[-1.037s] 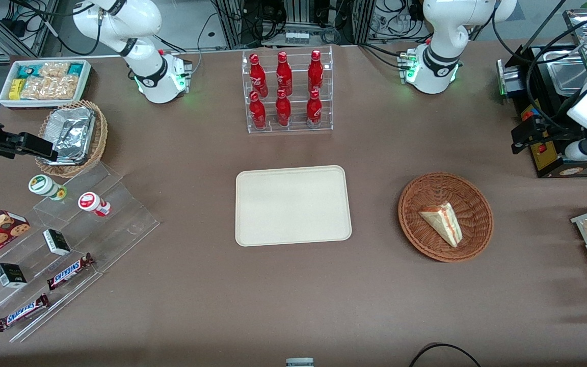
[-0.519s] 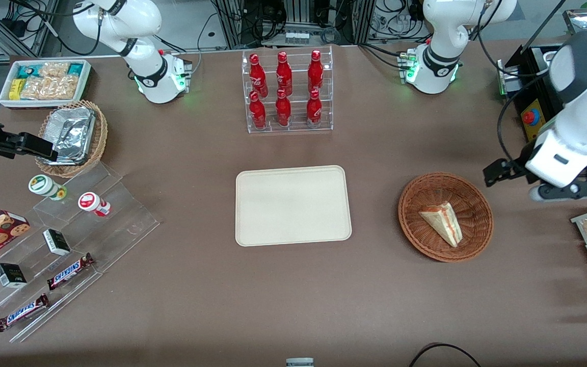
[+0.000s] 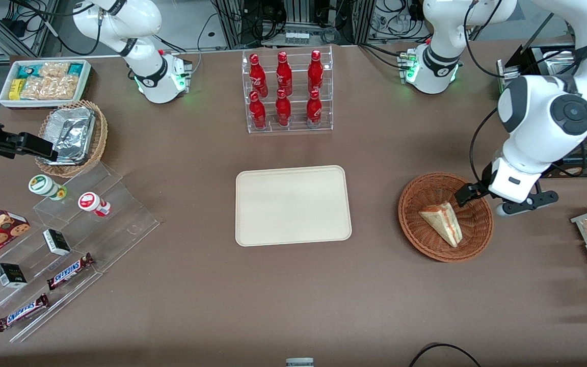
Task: Place sandwich from basket to tray
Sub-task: 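Lower the open left gripper around the sandwich and close it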
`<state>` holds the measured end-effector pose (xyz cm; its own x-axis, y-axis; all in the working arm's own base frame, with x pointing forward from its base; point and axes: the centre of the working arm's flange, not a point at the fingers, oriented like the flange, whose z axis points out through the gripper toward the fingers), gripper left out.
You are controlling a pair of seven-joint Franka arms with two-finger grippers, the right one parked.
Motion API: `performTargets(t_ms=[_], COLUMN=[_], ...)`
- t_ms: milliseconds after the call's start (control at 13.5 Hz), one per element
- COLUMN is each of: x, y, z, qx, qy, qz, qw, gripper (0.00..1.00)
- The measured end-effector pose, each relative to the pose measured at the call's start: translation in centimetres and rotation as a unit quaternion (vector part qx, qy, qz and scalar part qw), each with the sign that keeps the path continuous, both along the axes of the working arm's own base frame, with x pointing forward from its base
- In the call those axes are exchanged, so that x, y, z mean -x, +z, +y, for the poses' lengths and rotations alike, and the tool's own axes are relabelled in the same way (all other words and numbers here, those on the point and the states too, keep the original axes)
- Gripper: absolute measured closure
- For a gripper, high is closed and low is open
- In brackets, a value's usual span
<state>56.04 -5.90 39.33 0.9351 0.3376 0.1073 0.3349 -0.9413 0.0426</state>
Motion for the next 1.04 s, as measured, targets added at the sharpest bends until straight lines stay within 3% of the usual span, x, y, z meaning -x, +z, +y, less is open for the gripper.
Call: performTargets(t_ms=[148, 296, 593, 1037], x=[0.4, 0.6, 0.0, 0.2], y=[-2.0, -4.0, -7.0, -10.1], z=[-0.1, -0.9, -2.1, -2.1], qx=[0.008, 0.013, 0.018, 0.014], qy=[0.046, 0.07, 0.081, 0.082], qz=[-0.012, -0.012, -0.019, 0.003], qw=[0.9989, 0.9974, 0.9964, 0.9966], gripper=[0.0, 0.0, 0.0, 0.0])
